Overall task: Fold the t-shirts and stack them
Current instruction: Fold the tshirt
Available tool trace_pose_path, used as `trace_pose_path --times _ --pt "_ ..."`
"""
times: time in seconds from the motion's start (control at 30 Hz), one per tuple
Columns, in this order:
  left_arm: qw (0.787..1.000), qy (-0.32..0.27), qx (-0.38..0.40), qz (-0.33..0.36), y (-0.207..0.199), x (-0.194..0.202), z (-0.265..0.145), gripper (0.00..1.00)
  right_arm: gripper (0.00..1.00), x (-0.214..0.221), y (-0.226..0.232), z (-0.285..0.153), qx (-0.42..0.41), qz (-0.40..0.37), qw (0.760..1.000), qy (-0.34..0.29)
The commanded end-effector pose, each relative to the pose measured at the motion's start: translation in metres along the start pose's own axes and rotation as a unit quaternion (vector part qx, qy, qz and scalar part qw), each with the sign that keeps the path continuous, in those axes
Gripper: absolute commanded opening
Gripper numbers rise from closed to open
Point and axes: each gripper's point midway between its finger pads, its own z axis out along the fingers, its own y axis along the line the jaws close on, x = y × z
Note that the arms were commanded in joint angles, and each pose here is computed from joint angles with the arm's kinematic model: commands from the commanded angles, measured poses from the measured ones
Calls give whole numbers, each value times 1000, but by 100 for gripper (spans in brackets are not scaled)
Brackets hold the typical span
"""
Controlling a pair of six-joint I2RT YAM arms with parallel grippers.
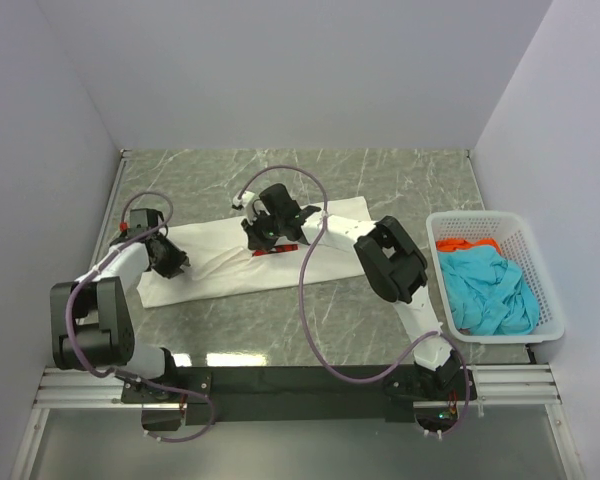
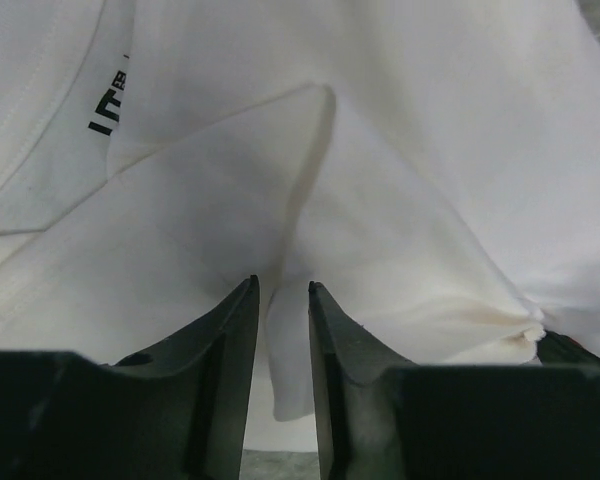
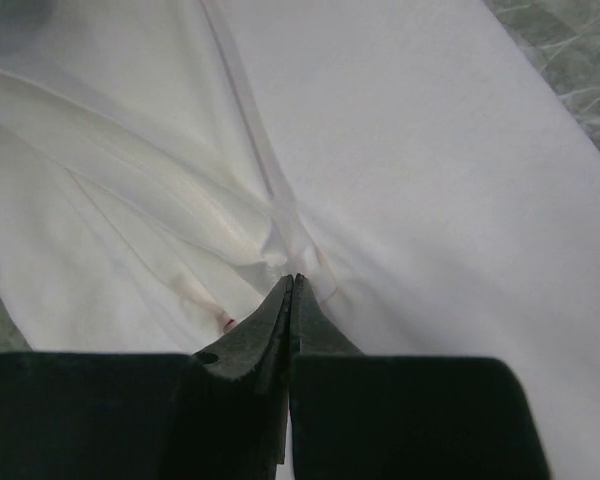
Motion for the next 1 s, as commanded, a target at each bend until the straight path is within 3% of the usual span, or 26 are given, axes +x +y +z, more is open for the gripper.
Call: trace_pose_path --times 0.0,0.13,0.27,0.4,0.5,0.77,0.97 --pt "1000 -17 11 2 -7 -12 1 32 0 -38 4 -29 18 -49 998 -34" --pt "1000 -19 5 3 0 -7 -2 31 0 -43 19 -44 2 -53 998 -41" --pt "999 -30 6 15 1 -8 -10 32 8 -56 36 -59 -21 -51 997 -58" --pt "997 -48 35 53 -8 -14 -22 33 28 -70 46 -70 -33 -19 996 -75" --pt "992 -54 82 76 -27 -16 -30 35 33 -79 43 -67 -24 20 996 -87" --pt "988 -35 84 126 -68 0 -16 34 32 -117 20 -41 41 137 985 -100" --pt "993 -17 49 106 -51 25 -6 29 32 -108 14 -10 76 167 978 -98"
